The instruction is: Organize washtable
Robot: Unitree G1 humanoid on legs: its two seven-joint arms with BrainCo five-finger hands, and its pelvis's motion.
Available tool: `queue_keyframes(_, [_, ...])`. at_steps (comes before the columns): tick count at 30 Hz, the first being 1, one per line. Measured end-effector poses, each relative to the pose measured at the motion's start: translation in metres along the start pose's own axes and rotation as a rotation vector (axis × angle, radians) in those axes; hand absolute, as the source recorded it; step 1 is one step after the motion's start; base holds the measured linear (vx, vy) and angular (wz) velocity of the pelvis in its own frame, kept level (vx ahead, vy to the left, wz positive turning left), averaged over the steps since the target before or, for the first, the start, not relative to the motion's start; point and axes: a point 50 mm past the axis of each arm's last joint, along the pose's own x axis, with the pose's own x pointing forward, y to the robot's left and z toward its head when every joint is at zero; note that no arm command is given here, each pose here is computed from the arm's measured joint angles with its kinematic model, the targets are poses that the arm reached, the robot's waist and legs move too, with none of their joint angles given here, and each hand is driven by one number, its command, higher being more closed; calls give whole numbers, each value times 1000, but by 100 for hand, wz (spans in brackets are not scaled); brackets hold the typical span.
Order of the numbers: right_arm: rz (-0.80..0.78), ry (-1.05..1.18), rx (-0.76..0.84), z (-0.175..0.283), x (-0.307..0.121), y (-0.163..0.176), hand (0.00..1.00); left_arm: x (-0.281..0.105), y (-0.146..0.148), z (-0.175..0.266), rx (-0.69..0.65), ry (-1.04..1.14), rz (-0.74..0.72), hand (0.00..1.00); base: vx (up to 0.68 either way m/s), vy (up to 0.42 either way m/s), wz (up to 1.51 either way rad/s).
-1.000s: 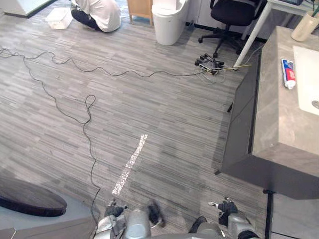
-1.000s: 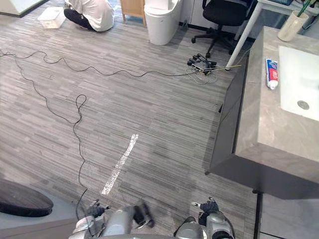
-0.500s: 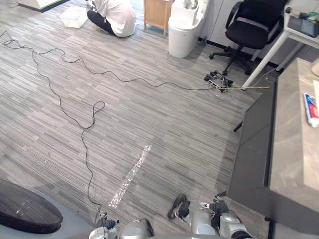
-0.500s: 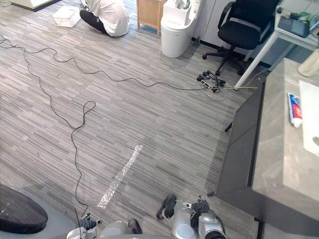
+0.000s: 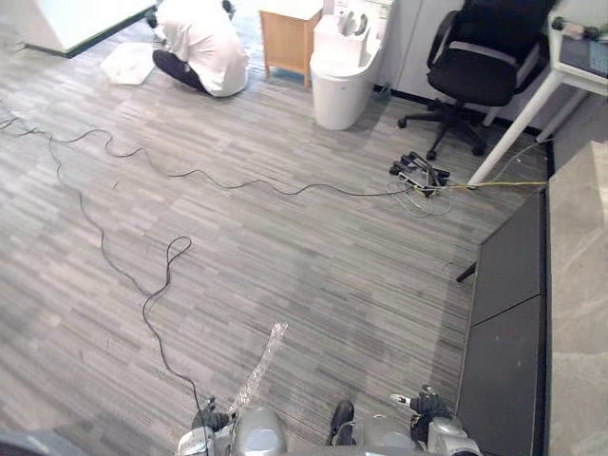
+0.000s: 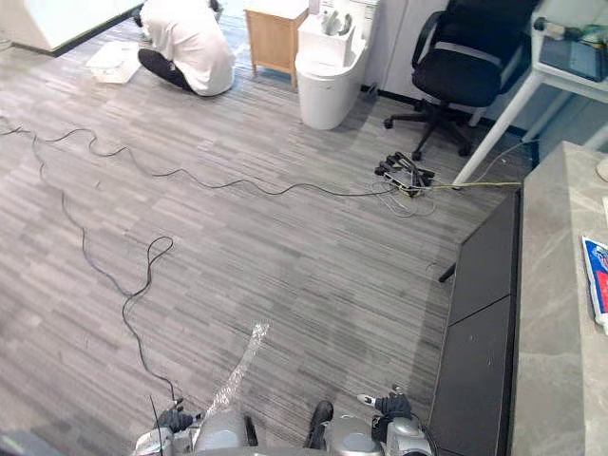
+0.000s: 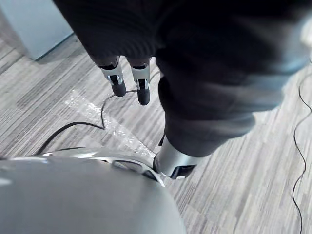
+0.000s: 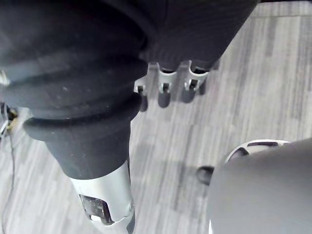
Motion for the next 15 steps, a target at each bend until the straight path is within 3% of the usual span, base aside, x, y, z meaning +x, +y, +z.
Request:
queue_keyframes(7, [3, 8, 20, -13, -6, 4, 0, -3, 6, -9, -38, 10, 31, 0, 181, 361, -112])
queue_keyframes(15, [30, -14, -11, -10, -7, 9, 0, -5, 12, -20, -71, 54, 64, 0, 195, 158, -111])
